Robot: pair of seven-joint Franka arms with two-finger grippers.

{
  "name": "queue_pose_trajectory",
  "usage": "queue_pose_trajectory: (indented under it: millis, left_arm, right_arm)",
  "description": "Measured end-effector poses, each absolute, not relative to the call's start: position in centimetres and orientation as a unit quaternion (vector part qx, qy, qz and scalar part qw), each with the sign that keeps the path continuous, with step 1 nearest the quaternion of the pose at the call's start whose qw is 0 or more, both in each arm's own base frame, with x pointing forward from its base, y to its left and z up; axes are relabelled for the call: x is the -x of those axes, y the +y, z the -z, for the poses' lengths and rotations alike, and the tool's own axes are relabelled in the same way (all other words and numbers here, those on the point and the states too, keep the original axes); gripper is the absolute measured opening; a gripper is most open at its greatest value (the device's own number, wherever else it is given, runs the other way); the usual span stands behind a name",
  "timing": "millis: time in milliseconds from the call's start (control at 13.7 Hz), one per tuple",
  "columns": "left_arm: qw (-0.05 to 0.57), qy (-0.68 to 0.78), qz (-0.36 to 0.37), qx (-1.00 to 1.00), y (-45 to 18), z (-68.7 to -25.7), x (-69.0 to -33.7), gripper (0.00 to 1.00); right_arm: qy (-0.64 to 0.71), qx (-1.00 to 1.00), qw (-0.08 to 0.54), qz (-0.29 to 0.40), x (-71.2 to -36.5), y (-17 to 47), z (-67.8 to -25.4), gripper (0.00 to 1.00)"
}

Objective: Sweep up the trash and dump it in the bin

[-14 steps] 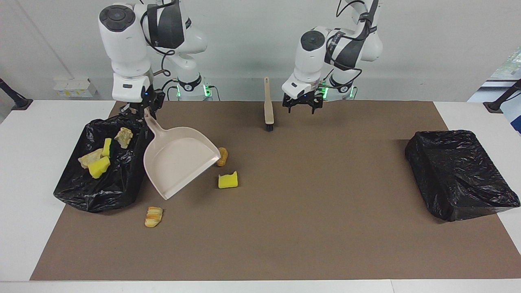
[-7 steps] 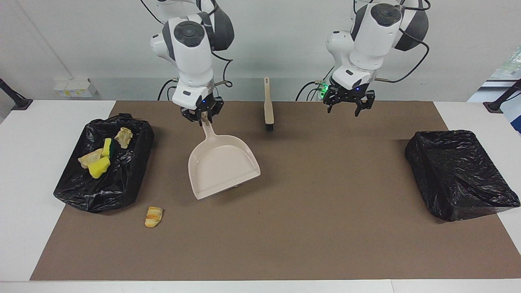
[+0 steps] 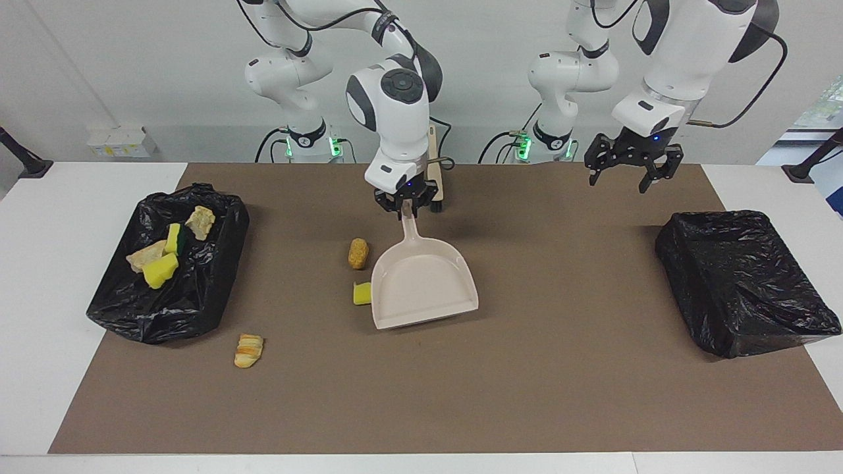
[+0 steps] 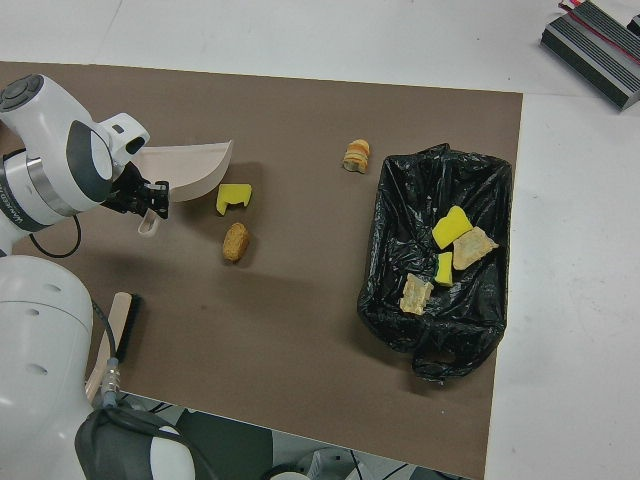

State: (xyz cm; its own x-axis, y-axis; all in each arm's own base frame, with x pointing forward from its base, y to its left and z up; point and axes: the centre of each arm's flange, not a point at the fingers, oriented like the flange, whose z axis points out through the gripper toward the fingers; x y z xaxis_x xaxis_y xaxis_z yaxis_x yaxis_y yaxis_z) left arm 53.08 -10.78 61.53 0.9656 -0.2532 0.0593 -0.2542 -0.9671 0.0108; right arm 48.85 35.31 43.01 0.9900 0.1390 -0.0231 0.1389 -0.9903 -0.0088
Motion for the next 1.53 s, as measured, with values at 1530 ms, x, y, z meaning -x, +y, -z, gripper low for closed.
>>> queue_pose_trajectory:
  millis: [1530]
  left_arm:
    - [-0.006,-0.136,-0.012,-0.991,-9.0,-63.6,-54.4,1.00]
  right_arm:
    - [-0.003,1.000,0.007,0.016,-47.3,43.0,-36.7,0.50]
